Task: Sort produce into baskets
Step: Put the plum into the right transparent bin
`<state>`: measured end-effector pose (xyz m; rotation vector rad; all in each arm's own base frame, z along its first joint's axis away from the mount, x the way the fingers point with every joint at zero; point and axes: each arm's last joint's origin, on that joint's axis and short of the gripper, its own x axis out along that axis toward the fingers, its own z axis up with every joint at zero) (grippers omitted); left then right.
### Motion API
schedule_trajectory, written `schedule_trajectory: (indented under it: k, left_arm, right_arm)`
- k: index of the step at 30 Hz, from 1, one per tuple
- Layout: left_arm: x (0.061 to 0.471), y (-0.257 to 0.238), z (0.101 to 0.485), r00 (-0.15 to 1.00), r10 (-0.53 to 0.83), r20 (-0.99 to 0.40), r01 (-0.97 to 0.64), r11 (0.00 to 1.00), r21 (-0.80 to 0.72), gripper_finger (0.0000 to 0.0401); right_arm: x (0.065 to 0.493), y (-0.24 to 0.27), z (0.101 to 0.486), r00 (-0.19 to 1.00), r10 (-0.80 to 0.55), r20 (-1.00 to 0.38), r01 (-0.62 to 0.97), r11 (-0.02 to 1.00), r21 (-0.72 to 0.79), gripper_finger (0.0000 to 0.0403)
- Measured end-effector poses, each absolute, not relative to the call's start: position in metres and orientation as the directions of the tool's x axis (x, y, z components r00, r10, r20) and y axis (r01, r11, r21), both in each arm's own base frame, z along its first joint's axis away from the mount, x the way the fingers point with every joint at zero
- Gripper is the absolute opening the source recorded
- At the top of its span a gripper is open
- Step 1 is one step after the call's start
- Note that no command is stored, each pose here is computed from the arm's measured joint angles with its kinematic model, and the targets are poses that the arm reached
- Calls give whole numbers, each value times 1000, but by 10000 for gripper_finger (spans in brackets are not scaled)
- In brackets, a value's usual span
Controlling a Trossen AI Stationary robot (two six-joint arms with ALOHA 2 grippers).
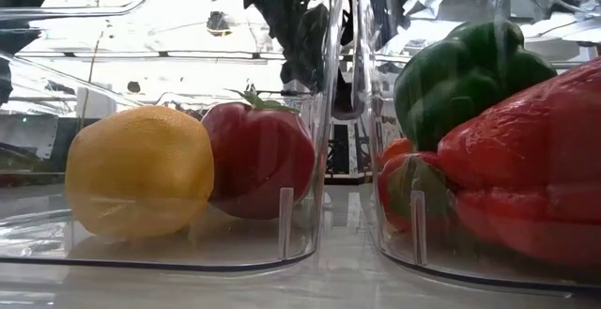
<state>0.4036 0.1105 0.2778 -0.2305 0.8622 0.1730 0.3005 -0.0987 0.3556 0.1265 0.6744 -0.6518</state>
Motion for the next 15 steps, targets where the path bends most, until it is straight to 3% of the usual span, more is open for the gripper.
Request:
schedule_trajectory:
  k: [6, 15]
  left_arm:
    - [403, 111, 278, 638, 58, -768, -225, 968, -114, 140]
    - [402, 104, 277, 634, -62, -771, -68, 989, -135, 140]
  right_arm:
    - [301, -98, 356, 616, -485, -621, 572, 817, -71, 317]
    - [306, -96, 359, 700, -379, -605, 426, 902, -72, 317]
